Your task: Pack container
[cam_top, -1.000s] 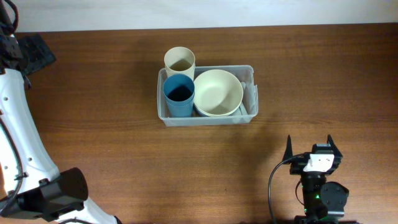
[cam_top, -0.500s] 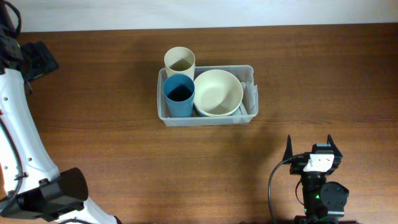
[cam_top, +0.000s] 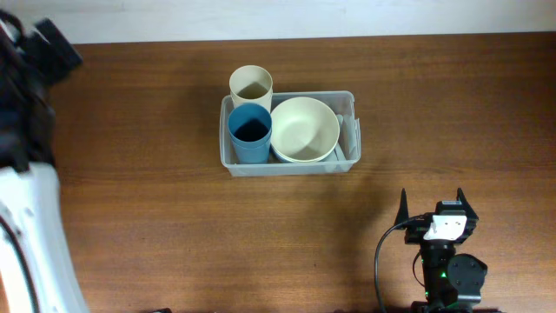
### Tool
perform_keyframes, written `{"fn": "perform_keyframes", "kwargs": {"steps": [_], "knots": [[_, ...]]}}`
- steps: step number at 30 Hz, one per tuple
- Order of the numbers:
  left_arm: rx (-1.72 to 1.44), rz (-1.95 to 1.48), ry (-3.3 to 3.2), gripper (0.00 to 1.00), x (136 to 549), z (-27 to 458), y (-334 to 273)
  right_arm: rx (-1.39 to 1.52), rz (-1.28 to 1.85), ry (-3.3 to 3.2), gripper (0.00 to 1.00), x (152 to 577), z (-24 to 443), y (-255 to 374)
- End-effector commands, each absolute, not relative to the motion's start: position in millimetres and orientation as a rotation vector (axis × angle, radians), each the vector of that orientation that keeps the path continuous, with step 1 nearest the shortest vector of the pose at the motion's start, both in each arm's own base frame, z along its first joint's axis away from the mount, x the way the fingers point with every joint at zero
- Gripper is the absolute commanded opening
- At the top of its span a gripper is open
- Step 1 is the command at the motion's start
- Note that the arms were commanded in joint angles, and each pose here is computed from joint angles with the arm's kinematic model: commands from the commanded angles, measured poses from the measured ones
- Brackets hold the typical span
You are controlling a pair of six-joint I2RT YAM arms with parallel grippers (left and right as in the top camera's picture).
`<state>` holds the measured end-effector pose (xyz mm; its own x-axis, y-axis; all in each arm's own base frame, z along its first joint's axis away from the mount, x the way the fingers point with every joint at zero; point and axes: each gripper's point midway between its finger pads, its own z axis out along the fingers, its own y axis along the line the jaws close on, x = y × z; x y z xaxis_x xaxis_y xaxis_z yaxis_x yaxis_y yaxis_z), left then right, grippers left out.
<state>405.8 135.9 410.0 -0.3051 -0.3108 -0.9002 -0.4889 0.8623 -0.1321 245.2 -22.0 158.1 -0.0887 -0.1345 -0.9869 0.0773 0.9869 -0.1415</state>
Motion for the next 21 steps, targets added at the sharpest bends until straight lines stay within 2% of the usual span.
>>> {"fn": "perform_keyframes", "kwargs": {"steps": [1, 8, 14, 21], "knots": [[-0.531, 0.14, 1.908, 1.0, 394, 365, 106, -0.055, -0.17, 1.648, 0.99, 245, 156, -20], [-0.399, 0.037, 1.751, 1.0, 351, 312, 54, -0.055, -0.17, 1.648, 0.99, 245, 156, -20], [-0.383, 0.018, 1.669, 1.0, 313, 262, 49, -0.055, -0.17, 1.648, 0.99, 245, 156, -20], [-0.373, 0.002, 1.536, 1.0, 281, 239, 48, -0.055, -0.17, 1.648, 0.99, 245, 156, -20]]}}
